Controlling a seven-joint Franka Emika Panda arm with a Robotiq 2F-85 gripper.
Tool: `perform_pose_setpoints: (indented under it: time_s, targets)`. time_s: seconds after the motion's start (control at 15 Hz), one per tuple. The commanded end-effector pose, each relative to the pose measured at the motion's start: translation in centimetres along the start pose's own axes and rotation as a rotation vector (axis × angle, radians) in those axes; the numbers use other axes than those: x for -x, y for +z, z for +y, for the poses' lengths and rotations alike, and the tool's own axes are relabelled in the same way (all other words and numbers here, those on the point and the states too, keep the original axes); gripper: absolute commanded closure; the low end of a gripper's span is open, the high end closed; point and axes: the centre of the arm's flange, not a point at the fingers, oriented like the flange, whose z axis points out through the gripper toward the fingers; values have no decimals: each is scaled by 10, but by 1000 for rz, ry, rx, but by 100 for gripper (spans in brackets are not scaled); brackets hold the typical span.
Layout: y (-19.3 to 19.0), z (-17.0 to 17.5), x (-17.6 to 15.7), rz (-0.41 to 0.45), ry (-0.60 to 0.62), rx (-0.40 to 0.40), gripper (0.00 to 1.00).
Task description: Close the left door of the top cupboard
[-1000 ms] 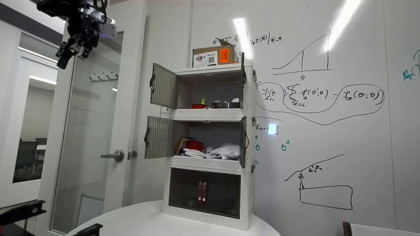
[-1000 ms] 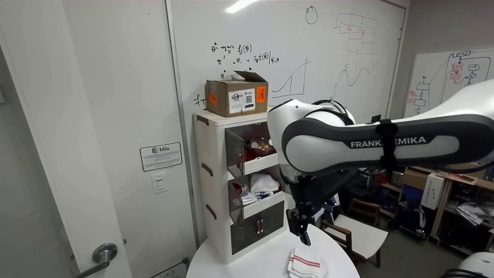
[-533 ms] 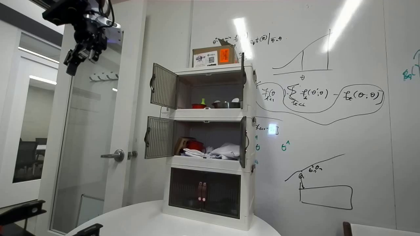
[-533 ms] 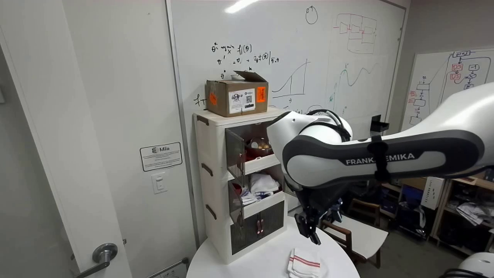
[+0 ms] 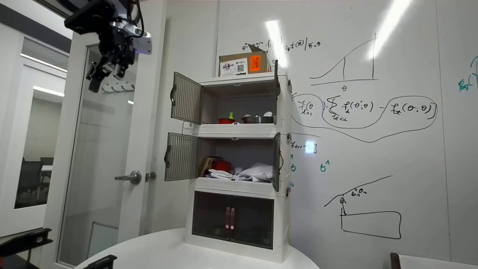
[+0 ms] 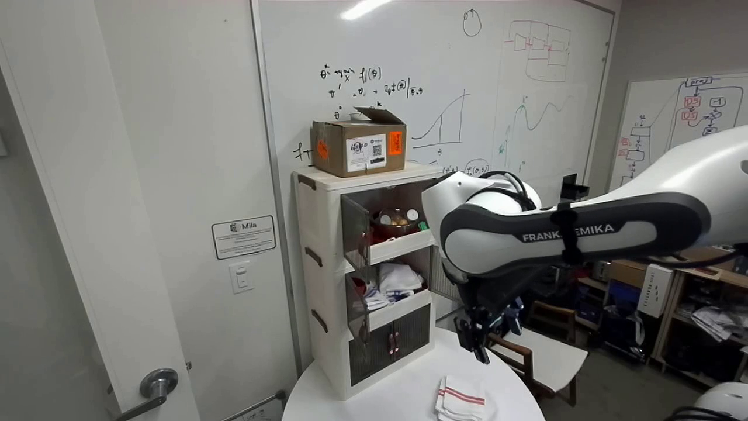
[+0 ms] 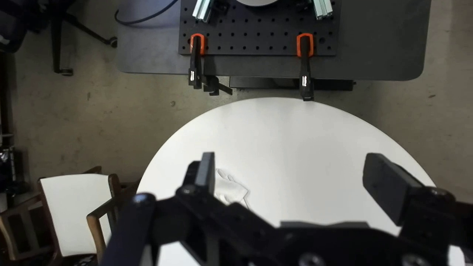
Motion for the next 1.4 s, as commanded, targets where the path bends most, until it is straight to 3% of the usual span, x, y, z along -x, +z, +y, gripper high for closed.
perform_pose_setpoints:
  time_s: [0.0,0.33,0.53,0.87,1.33]
  targets:
    - [2,19,-10,7,20,-42,0]
    - [-60,25,-33,118,59,-31,0]
    - [-109,27,-55,254,116,-28,0]
    - [-172,28,-100,472,314,-185,0]
    - [-229,18,-160,584,380,-327,0]
